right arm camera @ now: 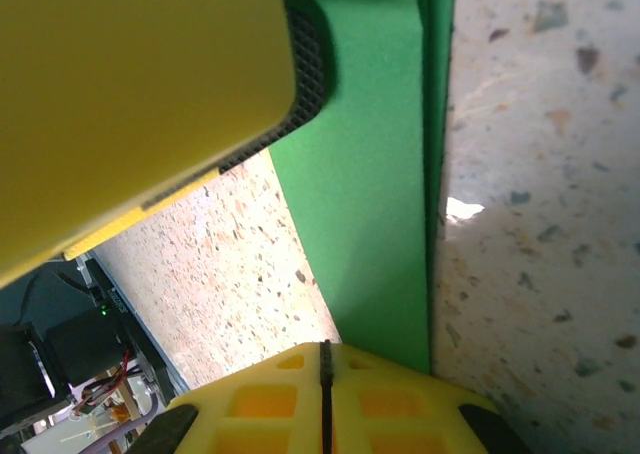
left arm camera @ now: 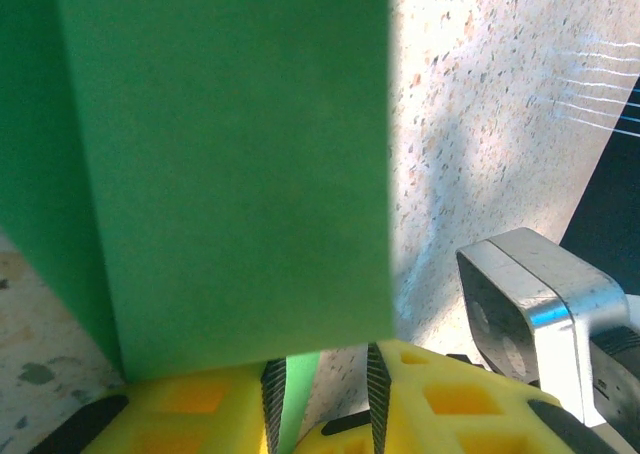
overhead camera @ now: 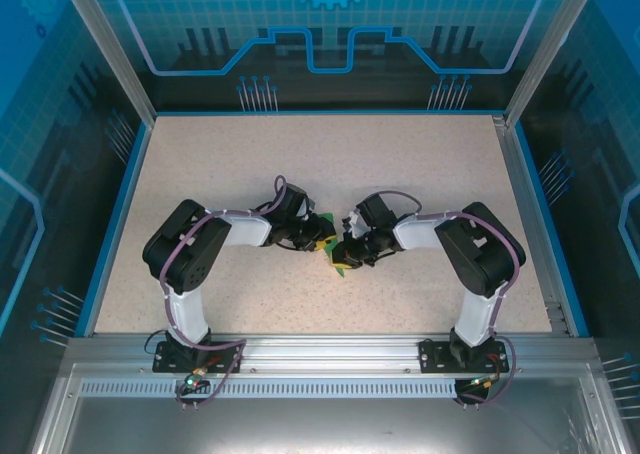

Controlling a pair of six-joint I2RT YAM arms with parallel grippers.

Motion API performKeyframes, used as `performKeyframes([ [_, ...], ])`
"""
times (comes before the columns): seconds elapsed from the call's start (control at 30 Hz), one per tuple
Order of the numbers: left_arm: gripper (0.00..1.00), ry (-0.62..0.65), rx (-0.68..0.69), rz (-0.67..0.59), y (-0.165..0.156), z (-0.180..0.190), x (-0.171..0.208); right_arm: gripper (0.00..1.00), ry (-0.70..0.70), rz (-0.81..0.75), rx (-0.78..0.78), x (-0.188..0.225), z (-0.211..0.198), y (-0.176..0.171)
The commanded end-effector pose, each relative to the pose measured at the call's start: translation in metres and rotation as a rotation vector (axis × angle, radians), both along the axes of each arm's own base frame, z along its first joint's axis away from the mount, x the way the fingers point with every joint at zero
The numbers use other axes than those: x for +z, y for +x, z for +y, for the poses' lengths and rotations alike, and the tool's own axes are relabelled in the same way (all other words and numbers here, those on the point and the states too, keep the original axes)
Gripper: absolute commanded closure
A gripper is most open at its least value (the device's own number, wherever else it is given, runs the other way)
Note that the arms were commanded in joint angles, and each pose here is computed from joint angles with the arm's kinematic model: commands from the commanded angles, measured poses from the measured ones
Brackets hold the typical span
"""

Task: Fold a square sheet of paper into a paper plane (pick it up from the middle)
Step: Fold the wing for the fifth time at the center of the table.

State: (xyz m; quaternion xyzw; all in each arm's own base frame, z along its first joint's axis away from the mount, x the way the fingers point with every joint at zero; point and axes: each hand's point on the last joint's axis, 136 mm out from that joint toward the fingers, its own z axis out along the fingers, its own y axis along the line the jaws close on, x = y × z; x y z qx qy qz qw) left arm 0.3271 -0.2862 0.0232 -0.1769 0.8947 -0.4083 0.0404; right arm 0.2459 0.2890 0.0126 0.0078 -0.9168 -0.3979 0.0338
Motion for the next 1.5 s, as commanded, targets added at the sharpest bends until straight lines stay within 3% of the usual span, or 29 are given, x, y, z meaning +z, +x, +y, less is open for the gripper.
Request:
performKeyframes([
  [0.0, 0.69, 0.089, -0.002, 0.096, -0.017, 0.012, -0.029, 0.91, -0.085, 0.101, 0.012, -0.026, -0.021, -0.027],
  [1.03, 0.71, 0.113, 0.031, 0.138, -0.019, 0.018, -0.038, 0.87, -0.148, 0.170, 0.153, -0.028, -0.047, -0.091],
  [1.2, 0.71, 0.109, 0.024, 0.133, -0.020, 0.017, -0.037, 0.87, -0.136, 0.132, 0.154, -0.014, -0.044, -0.086],
  [1.47, 0.71, 0.108, 0.021, 0.136, -0.022, 0.018, -0.037, 0.87, -0.007, -0.076, 0.100, 0.055, -0.024, -0.039],
])
